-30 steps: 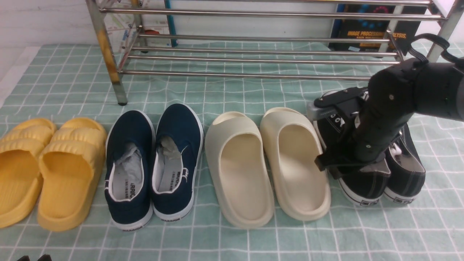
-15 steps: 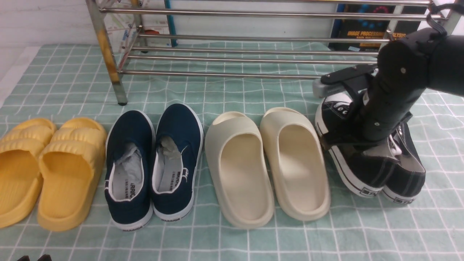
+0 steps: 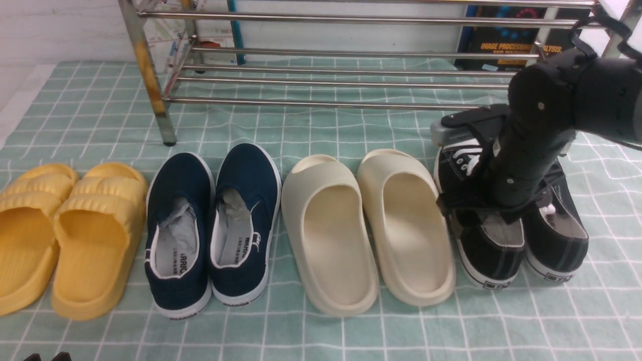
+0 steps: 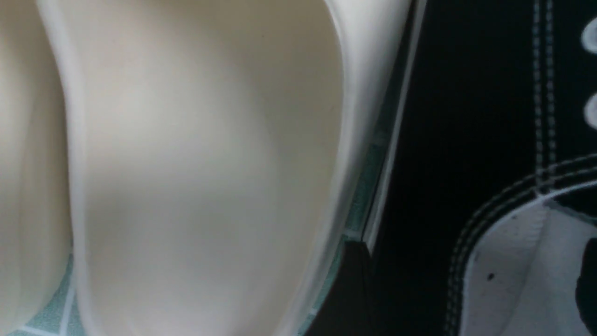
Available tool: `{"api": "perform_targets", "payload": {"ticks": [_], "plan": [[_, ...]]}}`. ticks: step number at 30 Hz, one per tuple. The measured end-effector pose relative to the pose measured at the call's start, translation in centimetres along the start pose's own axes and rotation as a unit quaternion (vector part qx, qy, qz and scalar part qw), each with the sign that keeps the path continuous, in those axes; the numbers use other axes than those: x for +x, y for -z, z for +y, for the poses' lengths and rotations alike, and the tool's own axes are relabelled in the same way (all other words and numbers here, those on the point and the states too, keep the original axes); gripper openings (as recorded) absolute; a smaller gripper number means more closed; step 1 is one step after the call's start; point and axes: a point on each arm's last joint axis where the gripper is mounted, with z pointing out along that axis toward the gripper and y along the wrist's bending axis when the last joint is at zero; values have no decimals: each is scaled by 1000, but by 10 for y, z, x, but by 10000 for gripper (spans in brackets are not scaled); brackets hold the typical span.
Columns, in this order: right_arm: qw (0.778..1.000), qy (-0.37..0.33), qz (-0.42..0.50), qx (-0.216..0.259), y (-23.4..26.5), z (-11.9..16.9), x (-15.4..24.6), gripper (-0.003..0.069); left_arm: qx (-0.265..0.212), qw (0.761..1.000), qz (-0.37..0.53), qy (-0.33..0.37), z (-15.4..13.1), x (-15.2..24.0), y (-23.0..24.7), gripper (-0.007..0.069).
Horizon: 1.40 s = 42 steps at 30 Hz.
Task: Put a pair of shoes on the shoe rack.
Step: Use the right arm to grab the shoe closest to it, then use the right arm to put a shoe into the shoe rack
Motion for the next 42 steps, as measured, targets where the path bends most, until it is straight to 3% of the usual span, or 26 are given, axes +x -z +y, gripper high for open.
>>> {"api": "perform_targets", "payload": {"ticks": [2,3,5,7,8,9,10,17,22,26,32,42], "plan": [[1000,0,10,-7,-7,1,1,524,0,1000,0,0,0,0,0,238],[1000,7,19,-7,-14,2,2,421,0,1000,0,0,0,0,0,238],[1000,12,22,-4,-16,1,3,308,0,1000,0,0,0,0,0,238],[1000,13,25,-4,-15,1,3,138,0,1000,0,0,0,0,0,238],[1000,13,25,-4,-14,1,4,123,0,1000,0,0,0,0,0,238],[1000,15,26,-2,-12,1,4,43,0,1000,0,0,0,0,0,238],[999,19,25,4,-10,0,4,17,0,1000,0,0,0,0,0,238],[1000,14,21,-7,39,0,12,14,0,1000,0,0,0,0,0,238],[999,28,-40,1,73,-3,8,14,0,1000,0,0,0,0,0,238],[994,51,-89,28,63,-7,-8,14,0,1000,0,0,0,0,0,238],[991,12,-129,35,41,-25,-59,14,0,1000,0,0,0,0,0,238],[986,-31,-162,15,33,-47,-124,14,0,1000,0,0,0,0,0,238]]}}
